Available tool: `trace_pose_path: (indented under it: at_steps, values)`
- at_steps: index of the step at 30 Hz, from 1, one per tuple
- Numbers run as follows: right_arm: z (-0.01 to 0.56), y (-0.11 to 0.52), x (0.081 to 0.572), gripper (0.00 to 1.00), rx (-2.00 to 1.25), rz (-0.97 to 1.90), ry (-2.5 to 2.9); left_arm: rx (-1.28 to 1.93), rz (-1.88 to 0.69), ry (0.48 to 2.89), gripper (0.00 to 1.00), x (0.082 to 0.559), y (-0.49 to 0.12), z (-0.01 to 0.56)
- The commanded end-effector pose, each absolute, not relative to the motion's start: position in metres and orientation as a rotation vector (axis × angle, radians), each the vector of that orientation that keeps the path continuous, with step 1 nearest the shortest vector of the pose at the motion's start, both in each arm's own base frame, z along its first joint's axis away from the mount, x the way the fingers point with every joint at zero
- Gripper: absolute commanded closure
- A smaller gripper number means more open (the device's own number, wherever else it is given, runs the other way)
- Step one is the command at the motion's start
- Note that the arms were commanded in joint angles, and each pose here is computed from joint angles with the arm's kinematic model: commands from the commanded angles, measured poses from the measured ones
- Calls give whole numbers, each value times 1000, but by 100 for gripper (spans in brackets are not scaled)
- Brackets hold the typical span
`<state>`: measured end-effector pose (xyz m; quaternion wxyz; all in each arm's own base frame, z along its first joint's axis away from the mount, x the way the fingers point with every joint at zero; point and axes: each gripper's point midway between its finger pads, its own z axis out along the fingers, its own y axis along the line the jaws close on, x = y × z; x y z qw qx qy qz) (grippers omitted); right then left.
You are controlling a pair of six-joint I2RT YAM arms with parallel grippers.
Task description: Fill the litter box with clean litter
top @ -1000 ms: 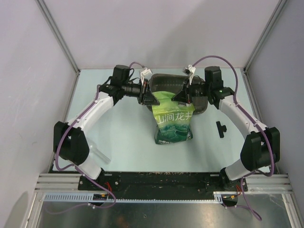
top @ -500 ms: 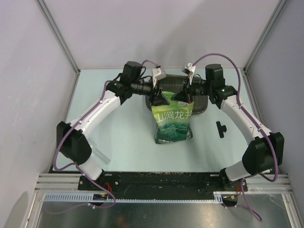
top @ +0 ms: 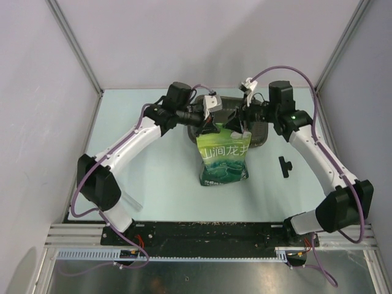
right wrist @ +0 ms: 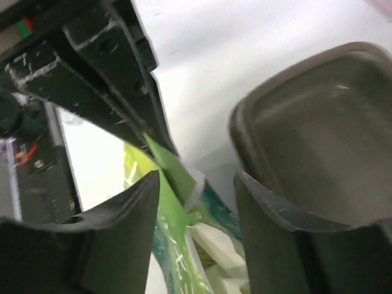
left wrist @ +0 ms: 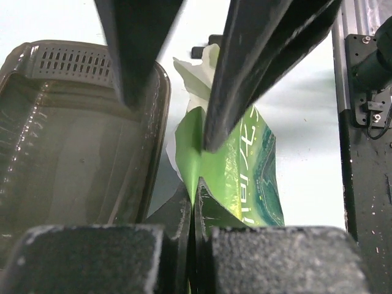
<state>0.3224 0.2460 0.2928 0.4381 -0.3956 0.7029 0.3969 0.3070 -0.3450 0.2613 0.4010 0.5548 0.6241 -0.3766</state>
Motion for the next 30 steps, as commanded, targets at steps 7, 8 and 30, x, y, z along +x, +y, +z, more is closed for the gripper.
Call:
trace_pose_path:
  at_steps: [7, 8, 30]
  values:
    - [310, 179, 359, 33, -532, 491, 2069, 1428, -903, 1407, 100, 295, -346, 314]
    - [307, 180, 356, 33, -534, 496, 2091, 1428, -899, 1402, 100, 295, -347, 316]
    - [277, 183, 310, 37, -584, 643, 2259, 1429, -763, 1371, 100, 288, -339, 326]
